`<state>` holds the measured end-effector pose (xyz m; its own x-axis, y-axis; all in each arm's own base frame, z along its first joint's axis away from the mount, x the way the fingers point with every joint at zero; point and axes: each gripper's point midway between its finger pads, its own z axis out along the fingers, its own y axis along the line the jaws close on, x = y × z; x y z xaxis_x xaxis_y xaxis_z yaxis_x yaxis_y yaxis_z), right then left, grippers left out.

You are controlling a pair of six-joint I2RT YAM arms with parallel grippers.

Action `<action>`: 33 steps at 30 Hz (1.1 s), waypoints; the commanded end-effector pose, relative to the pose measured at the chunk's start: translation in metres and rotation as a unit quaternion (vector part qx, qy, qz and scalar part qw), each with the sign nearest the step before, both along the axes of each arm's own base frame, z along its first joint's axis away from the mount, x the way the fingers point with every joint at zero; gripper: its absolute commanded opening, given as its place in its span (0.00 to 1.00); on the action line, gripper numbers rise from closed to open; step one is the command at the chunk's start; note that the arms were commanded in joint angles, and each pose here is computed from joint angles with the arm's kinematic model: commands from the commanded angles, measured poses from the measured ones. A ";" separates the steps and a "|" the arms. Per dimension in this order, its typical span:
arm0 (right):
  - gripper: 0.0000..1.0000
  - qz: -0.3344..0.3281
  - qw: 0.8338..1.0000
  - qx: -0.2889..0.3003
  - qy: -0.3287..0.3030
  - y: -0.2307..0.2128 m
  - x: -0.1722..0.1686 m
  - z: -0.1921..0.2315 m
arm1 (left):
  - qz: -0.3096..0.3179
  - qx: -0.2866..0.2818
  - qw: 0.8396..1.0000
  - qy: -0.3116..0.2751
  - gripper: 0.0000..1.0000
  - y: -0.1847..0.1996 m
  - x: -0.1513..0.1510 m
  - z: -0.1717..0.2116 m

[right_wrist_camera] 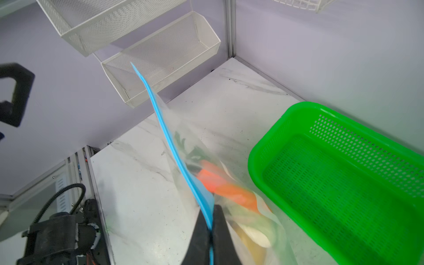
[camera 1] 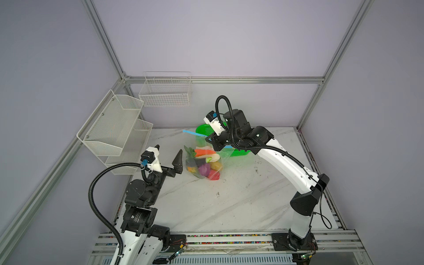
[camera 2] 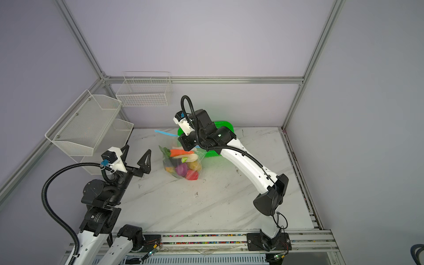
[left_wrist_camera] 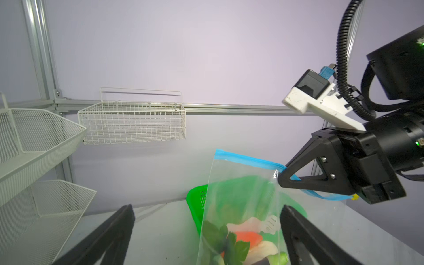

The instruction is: Place the food in the zip-top bag and seal the zipper

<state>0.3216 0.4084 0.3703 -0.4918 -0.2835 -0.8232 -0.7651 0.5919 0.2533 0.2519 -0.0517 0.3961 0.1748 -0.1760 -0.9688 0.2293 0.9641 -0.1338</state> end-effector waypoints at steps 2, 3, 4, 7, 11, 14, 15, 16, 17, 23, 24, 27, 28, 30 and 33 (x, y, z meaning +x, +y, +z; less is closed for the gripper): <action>0.00 -0.098 0.981 0.071 0.154 0.005 -0.019 0.011 | 0.049 -0.108 0.992 0.041 1.00 0.025 -0.004 -0.013; 0.00 -0.102 0.976 0.084 0.172 0.009 -0.026 0.015 | 0.063 -0.115 0.991 0.042 1.00 0.031 -0.007 -0.014; 0.00 -0.104 0.972 0.101 0.187 0.015 -0.033 0.019 | 0.070 -0.115 0.990 0.040 1.00 0.034 -0.010 -0.013; 0.00 -0.105 0.954 0.171 0.223 0.034 -0.055 0.038 | 0.095 -0.109 0.989 0.034 1.00 0.042 -0.017 -0.011; 0.00 -0.100 0.921 0.244 0.289 0.051 -0.076 0.041 | 0.116 -0.099 0.988 0.036 1.00 0.050 -0.025 -0.011; 0.00 -0.095 0.900 0.288 0.314 0.058 -0.085 0.041 | 0.134 -0.092 0.986 0.048 1.00 0.055 -0.026 -0.018; 0.00 -0.092 0.893 0.304 0.319 0.059 -0.086 0.042 | 0.139 -0.090 0.985 0.052 1.00 0.057 -0.026 -0.020; 0.00 -0.091 0.888 0.315 0.321 0.060 -0.087 0.043 | 0.140 -0.088 0.985 0.055 1.00 0.057 -0.027 -0.021; 0.00 -0.090 0.886 0.325 0.319 0.058 -0.087 0.044 | 0.142 -0.083 0.985 0.058 1.00 0.057 -0.026 -0.022; 0.00 -0.183 0.875 0.326 0.308 -0.006 -0.069 -0.019 | 0.141 -0.071 0.984 0.078 1.00 0.054 -0.015 -0.033; 0.00 -0.198 0.867 0.327 0.319 -0.023 -0.066 -0.036 | 0.139 -0.070 0.984 0.083 1.00 0.052 -0.011 -0.036; 0.00 -0.241 0.855 0.314 0.335 -0.072 -0.064 -0.091 | 0.135 -0.066 0.984 0.099 1.00 0.048 -0.002 -0.043; 0.00 -0.253 0.853 0.306 0.340 -0.086 -0.066 -0.108 | 0.133 -0.064 0.984 0.103 1.00 0.047 0.000 -0.045; 0.00 -0.279 0.848 0.292 0.342 -0.119 -0.066 -0.140 | 0.128 -0.065 0.984 0.109 1.00 0.044 0.004 -0.048; 0.00 -0.311 0.843 0.277 0.340 -0.164 -0.064 -0.177 | 0.122 -0.064 0.983 0.122 1.00 0.040 0.011 -0.055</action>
<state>0.2548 0.2643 0.1983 -0.8306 0.5112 -0.2207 0.0829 0.5054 0.8589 0.2604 -0.0073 0.3306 -0.0369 -0.2550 -0.9662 -0.0885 0.9639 -0.2510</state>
